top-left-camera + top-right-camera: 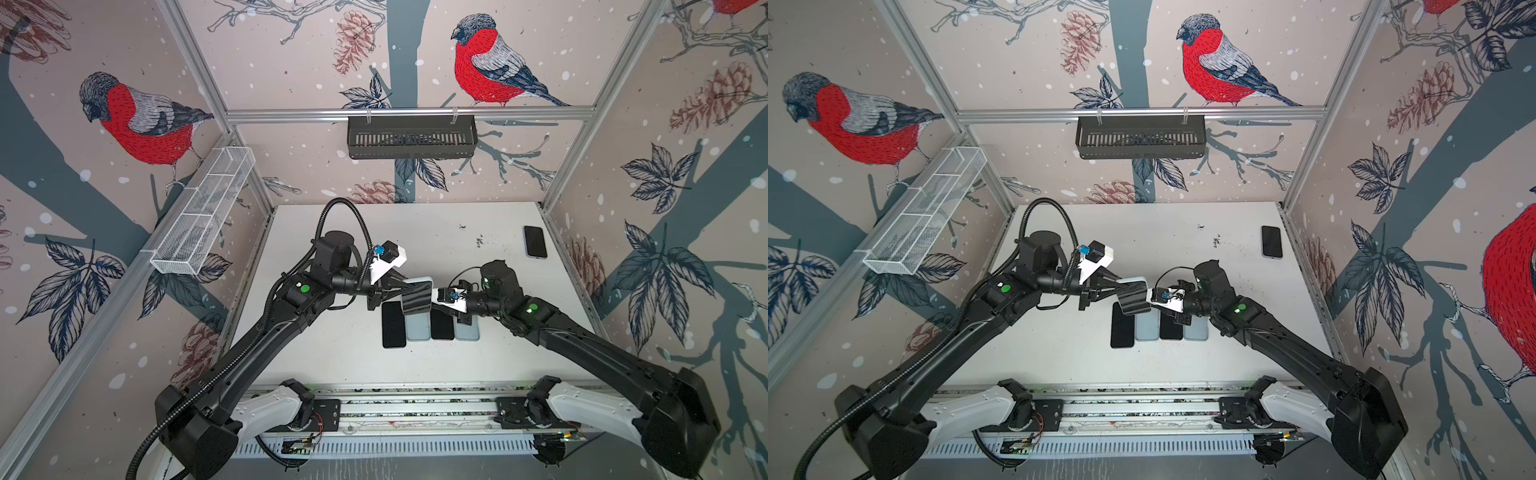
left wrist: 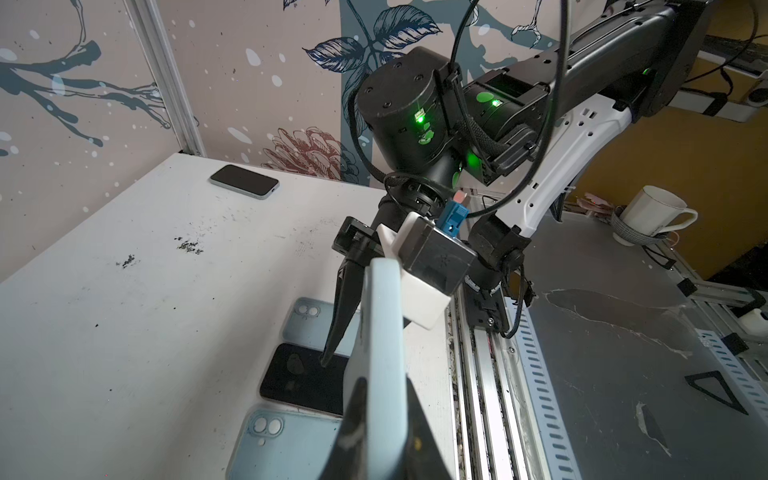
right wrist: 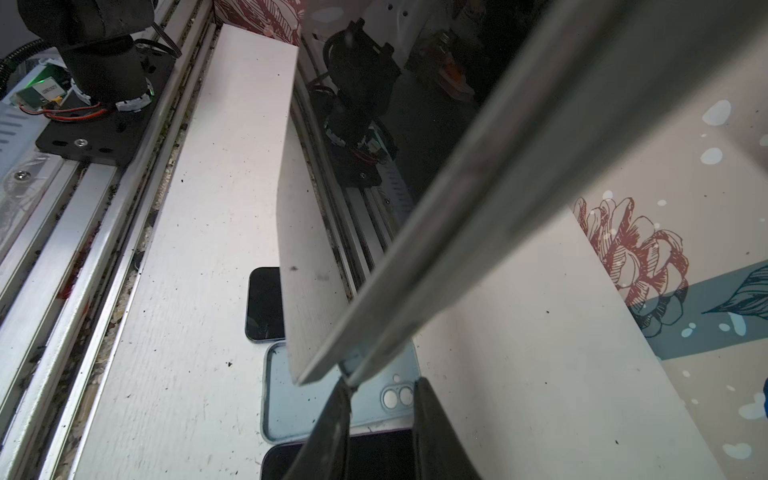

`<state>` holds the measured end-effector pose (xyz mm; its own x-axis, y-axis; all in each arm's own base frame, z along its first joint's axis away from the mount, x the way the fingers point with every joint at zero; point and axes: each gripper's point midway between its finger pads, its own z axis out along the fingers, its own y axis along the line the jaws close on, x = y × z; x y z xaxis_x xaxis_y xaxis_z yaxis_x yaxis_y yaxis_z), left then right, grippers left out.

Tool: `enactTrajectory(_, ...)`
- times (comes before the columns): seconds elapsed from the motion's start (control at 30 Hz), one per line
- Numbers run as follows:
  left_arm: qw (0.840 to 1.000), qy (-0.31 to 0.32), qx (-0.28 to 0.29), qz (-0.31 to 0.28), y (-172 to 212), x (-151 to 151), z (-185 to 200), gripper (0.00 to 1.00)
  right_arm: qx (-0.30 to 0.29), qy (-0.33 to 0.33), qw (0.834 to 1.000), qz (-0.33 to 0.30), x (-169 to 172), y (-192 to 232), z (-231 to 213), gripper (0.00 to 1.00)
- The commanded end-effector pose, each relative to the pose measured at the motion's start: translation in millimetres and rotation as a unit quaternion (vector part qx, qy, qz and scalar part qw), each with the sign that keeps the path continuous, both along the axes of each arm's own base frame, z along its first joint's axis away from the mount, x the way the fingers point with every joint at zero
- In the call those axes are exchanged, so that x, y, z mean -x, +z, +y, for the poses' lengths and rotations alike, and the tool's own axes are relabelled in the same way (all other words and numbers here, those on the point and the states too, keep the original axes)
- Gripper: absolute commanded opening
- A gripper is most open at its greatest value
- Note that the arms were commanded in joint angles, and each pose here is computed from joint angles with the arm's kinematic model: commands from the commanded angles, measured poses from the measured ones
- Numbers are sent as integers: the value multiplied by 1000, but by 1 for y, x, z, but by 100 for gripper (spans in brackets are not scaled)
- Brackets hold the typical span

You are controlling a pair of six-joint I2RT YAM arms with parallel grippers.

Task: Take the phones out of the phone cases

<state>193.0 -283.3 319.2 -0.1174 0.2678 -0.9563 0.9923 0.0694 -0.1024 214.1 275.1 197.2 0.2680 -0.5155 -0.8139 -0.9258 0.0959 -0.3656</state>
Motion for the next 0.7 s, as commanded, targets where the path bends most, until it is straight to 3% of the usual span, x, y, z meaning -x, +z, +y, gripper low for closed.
enactTrajectory(0.0, 999, -52, 13, 6, 2, 17, -6, 0, -23, -30, 999, -35, -20, 19, 3, 28)
enactTrajectory(0.17, 998, -58, 18, 15, -4, 14, -11, 0, -46, -29, 998, -28, -23, 22, 8, 30)
enactTrajectory(0.3, 998, -49, 25, 16, 0, 8, -13, 0, -70, -63, 996, -6, -34, 20, 1, 41)
enactTrajectory(0.37, 998, -38, 31, 30, 2, 2, -13, 0, -100, -108, 989, 6, -48, 26, -8, 55)
enactTrajectory(0.53, 988, -30, 113, 101, 29, -15, -5, 0, -213, -252, 938, 110, -87, 50, -41, 67)
enactTrajectory(0.67, 973, -38, 180, 141, 49, -14, 9, 0, -258, -286, 901, 201, -82, 59, -55, 68)
